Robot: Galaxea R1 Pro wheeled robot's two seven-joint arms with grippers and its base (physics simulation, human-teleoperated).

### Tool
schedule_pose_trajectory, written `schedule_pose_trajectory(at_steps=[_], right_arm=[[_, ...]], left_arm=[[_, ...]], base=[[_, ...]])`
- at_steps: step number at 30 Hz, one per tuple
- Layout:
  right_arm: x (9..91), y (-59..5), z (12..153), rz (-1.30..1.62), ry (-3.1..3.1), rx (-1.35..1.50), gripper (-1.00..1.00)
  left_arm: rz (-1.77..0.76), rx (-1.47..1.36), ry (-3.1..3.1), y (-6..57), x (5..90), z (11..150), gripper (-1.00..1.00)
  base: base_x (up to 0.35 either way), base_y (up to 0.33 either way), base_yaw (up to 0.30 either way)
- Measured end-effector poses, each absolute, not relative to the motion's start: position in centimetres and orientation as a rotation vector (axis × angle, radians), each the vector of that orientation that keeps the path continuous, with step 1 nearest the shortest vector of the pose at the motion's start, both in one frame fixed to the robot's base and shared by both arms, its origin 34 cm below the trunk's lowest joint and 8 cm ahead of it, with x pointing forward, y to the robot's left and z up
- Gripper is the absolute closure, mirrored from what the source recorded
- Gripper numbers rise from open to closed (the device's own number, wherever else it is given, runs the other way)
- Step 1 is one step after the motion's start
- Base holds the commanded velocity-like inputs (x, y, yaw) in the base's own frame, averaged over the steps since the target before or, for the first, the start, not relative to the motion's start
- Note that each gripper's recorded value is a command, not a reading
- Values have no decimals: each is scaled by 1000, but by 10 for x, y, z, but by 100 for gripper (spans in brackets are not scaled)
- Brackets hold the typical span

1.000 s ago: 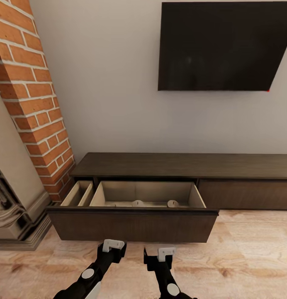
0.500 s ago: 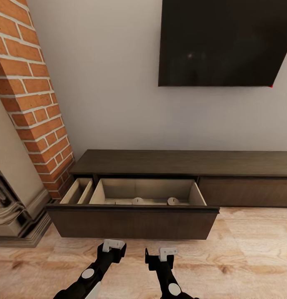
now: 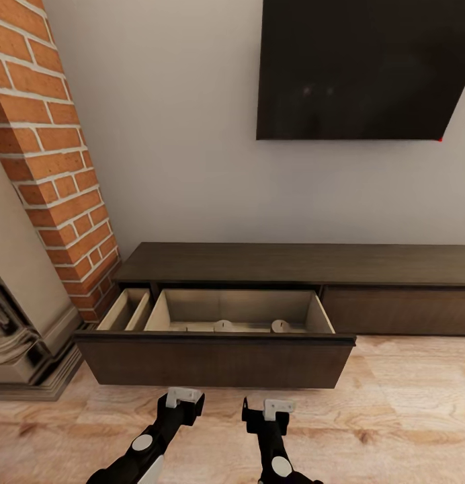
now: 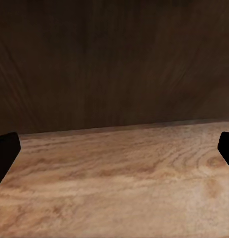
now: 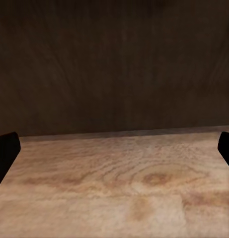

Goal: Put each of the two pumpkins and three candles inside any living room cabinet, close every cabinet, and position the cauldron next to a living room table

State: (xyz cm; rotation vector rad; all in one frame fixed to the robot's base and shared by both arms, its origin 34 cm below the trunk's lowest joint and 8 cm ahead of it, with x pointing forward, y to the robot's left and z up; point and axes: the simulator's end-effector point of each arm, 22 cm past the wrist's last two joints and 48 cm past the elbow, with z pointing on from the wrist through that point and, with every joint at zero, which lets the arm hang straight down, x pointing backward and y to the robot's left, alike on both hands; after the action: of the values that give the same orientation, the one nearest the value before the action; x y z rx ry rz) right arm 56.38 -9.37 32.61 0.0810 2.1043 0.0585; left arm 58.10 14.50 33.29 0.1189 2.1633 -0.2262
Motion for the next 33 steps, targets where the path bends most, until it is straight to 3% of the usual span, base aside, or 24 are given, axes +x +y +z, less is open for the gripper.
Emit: schedule_pose_trajectory(at_steps=[33], right_arm=[[562, -97, 323, 44, 2112, 86, -100]], left_arm=[[-192, 59, 2187, 165, 581, 324, -100]], base=[[115, 0, 0]])
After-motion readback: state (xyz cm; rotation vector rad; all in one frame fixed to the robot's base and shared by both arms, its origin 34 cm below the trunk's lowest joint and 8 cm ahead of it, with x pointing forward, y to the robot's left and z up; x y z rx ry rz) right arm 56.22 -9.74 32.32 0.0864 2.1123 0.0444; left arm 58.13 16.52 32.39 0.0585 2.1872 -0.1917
